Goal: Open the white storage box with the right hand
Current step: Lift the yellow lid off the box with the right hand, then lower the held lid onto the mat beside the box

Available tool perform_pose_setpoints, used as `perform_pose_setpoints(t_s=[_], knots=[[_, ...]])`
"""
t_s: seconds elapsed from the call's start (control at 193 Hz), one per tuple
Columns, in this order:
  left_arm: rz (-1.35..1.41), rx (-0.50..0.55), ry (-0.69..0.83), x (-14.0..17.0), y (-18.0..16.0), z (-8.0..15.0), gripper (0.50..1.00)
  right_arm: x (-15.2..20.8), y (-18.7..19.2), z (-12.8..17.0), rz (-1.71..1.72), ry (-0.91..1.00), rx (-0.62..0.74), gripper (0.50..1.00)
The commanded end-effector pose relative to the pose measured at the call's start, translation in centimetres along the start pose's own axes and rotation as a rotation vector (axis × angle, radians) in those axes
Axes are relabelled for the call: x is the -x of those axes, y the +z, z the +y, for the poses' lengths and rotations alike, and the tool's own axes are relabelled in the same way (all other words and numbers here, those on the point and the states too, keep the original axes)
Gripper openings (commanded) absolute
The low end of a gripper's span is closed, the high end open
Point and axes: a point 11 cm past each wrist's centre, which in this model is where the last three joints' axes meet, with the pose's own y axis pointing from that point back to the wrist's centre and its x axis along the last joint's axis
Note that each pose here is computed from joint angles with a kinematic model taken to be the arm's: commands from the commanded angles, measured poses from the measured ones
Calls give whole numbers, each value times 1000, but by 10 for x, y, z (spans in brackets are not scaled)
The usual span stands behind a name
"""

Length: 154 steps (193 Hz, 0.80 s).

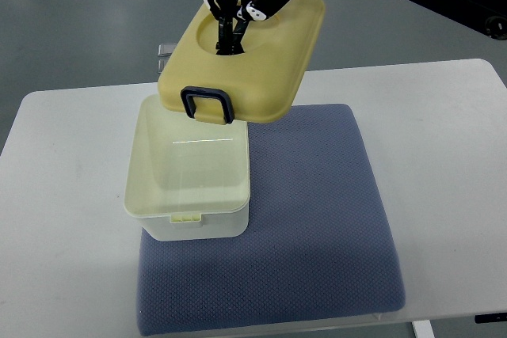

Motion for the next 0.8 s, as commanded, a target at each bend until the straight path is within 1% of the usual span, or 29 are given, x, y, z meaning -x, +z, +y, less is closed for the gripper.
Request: perform_pose_setpoints(t_s=[0.0,0.368,0.684,0.793], knots=[[0,0,0,0,0,0,1000,22,17,23,-43,-12,45,500],[0,0,0,0,0,0,1000,92,41,63,-136,-13,135,500],[0,0,0,0,0,0,1000,148,43,76,-207,-23,167,500],[0,0,0,0,0,0,1000,159,41,77,-220,-21,166,500]])
